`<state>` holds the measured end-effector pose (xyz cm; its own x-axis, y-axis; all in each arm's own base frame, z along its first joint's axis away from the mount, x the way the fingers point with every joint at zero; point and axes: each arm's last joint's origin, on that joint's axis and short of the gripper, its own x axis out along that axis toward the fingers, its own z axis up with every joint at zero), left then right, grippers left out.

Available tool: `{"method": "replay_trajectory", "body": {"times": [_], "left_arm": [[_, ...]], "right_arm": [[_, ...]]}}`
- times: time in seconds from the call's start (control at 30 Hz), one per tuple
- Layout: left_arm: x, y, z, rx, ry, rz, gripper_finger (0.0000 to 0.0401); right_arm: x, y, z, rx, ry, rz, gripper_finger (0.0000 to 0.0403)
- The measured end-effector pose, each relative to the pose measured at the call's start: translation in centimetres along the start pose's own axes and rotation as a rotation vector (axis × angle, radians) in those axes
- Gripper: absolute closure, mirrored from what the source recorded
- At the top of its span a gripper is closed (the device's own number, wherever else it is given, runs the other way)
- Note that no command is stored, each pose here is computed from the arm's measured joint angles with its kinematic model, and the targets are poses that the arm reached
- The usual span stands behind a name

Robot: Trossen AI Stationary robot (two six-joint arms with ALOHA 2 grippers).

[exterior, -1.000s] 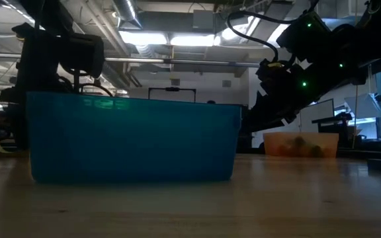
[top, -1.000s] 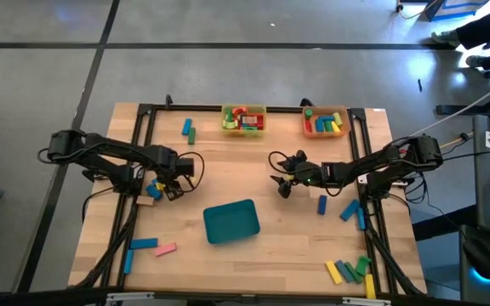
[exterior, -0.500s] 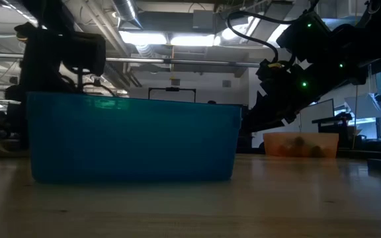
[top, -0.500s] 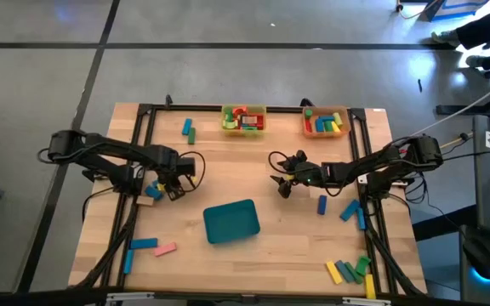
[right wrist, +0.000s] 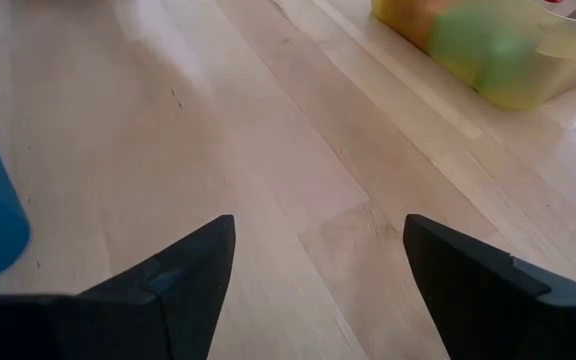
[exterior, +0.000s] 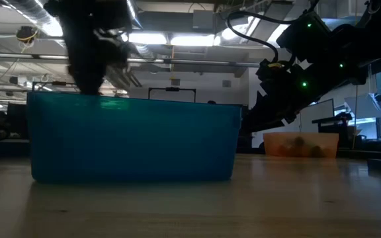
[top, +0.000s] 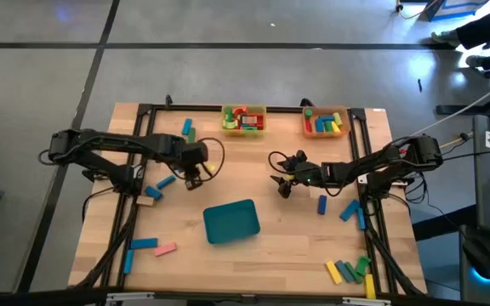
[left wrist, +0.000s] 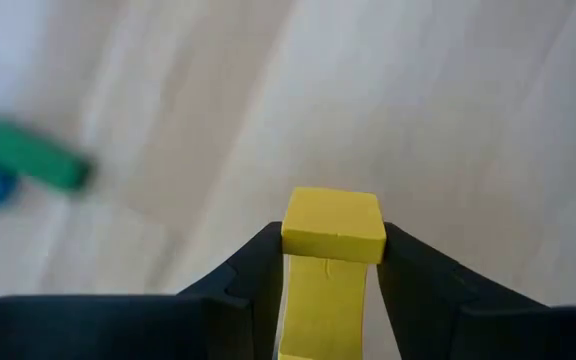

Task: Sort blocks by size
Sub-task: Put the yellow arch block into the yellow bin

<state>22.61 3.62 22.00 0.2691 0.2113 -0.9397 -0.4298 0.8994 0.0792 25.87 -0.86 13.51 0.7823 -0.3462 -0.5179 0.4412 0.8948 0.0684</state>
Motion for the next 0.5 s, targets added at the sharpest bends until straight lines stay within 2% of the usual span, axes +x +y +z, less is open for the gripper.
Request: {"method": "replay_trajectory", "body": {"times": [0.27, 0.5], "left_arm": [[-0.3, 1.7, 4.2, 0.001, -0.362, 0.009, 0.0270], [0.6, 3.9, 6.6, -0.018, -0.519, 0.064, 0.0270]], "right_arm": [[0.0, 0.0, 0.0, 0.000, -0.001, 0.000, 0.0111], [0.0, 0.0, 0.0, 0.001, -0.003, 0.001, 0.0111]]}}
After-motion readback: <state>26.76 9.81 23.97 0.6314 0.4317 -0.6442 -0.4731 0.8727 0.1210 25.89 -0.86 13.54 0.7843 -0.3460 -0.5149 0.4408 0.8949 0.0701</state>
